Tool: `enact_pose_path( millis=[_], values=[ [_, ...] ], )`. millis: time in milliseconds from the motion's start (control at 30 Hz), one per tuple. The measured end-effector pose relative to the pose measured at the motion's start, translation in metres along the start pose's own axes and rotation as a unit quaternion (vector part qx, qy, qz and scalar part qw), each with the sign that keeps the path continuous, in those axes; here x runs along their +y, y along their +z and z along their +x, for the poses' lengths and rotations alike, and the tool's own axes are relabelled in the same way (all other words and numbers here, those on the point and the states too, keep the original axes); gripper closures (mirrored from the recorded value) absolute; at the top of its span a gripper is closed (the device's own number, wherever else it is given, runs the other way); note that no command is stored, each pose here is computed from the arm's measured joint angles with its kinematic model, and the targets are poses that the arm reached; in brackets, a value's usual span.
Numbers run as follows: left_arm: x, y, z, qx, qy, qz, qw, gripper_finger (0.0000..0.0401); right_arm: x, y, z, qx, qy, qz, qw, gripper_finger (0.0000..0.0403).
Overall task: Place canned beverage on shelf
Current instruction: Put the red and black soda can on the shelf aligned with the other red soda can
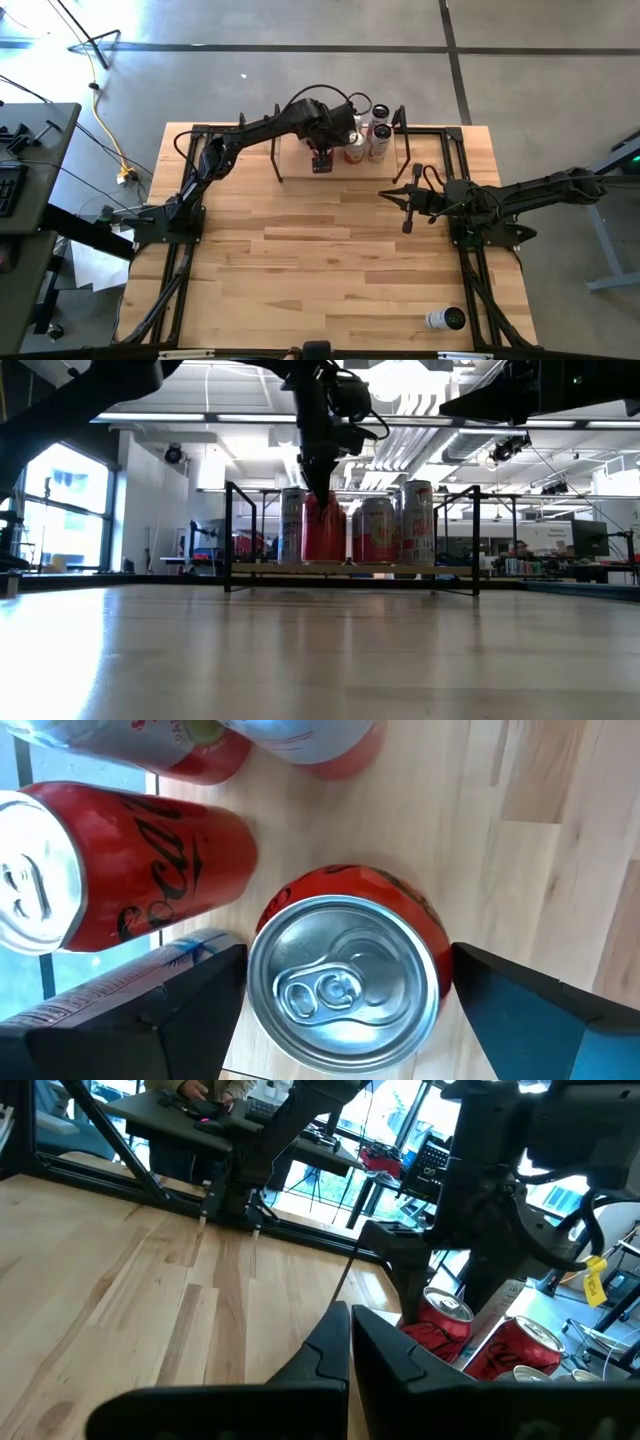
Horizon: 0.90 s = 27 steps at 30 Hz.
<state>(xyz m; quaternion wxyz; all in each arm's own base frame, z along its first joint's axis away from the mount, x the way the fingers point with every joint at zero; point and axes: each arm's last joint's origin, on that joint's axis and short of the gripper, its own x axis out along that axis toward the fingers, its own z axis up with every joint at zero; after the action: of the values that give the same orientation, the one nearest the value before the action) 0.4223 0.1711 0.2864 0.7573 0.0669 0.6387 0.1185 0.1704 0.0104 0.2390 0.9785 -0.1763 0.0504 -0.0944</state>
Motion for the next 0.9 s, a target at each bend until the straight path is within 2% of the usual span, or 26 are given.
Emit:
enact_pose_path(
  millis=[267, 533, 667, 800, 900],
  values=[
    [0.001, 0.0, -0.005, -0.005, 0.003, -0.001, 1.0, 0.0064, 0.0, 0.0, 0.0, 0.0, 0.0, 0.0, 1.0, 0.0403],
    [-0.001, -0.006, -0.03, -0.012, 0.036, -0.003, 0.999, 0.0064, 0.0, 0.0, 0.0, 0.001, 0.0, -0.002, 1.0, 0.0403],
    [-0.013, -0.009, -0.046, -0.011, 0.048, 0.006, 0.999, 0.0065, 0.0, 0.0, 0.0, 0.002, 0.001, -0.003, 1.0, 0.0403],
    [-0.03, -0.013, -0.058, 0.011, 0.066, 0.002, 0.998, 0.0088, 0.0, -0.001, 0.0, 0.003, 0.001, -0.003, 1.0, 0.0403],
    [-0.039, -0.016, -0.061, 0.032, 0.078, -0.013, 0.996, 0.0131, 0.0, -0.001, 0.0, 0.003, 0.001, -0.003, 1.0, 0.0403]
  ],
)
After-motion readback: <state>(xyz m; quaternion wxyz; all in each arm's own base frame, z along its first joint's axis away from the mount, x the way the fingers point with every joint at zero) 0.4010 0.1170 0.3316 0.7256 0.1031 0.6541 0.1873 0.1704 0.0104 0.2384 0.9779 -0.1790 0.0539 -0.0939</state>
